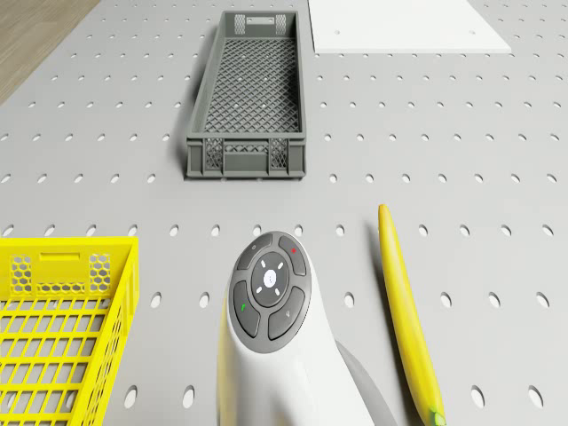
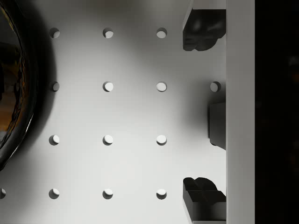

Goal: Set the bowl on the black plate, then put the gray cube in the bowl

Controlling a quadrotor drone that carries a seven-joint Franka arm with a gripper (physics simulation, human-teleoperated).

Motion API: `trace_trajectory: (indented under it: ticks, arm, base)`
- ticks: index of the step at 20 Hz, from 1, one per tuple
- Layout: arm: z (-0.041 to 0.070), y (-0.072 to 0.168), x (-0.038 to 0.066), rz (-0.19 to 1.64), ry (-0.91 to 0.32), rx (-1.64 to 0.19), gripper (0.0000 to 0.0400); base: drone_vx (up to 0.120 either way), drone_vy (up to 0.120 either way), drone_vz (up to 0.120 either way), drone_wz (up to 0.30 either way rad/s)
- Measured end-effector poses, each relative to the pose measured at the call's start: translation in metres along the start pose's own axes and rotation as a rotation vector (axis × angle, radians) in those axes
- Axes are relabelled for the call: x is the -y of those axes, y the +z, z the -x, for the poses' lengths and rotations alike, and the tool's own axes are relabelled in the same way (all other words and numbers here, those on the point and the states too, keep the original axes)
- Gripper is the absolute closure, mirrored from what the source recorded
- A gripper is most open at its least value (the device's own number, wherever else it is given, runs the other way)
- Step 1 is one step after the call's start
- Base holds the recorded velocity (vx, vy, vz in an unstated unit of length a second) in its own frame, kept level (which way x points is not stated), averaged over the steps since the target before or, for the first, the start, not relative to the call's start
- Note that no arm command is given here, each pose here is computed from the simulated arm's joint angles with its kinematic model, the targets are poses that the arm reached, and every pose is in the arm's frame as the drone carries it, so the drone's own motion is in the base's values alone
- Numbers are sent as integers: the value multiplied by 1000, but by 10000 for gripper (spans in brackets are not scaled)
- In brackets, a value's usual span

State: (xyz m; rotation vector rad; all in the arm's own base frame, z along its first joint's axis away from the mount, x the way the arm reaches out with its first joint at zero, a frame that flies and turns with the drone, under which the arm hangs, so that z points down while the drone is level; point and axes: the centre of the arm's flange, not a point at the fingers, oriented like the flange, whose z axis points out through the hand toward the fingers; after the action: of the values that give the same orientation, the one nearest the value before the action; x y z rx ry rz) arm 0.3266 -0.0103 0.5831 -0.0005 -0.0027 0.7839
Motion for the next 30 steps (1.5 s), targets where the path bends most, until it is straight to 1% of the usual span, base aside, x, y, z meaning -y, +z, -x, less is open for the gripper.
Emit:
trace_trajectory:
  ticks: [5, 7, 12, 16, 23, 30]
  arm:
    - [0, 0, 0, 0, 0, 0, 0]
    - [0, 0, 0, 0, 0, 0, 0]
    - [0, 0, 0, 0, 0, 0, 0]
    - [0, 7, 0, 0, 0, 0, 0]
    - [0, 32, 0, 0, 0, 0, 0]
    - [0, 42, 0, 0, 1, 0, 0]
  base:
    - [120, 0, 0, 0]
    - [120, -120, 0, 0]
    - [112, 0, 0, 0]
    - [0, 0, 0, 0]
    - [0, 0, 0, 0]
    - [0, 0, 0, 0]
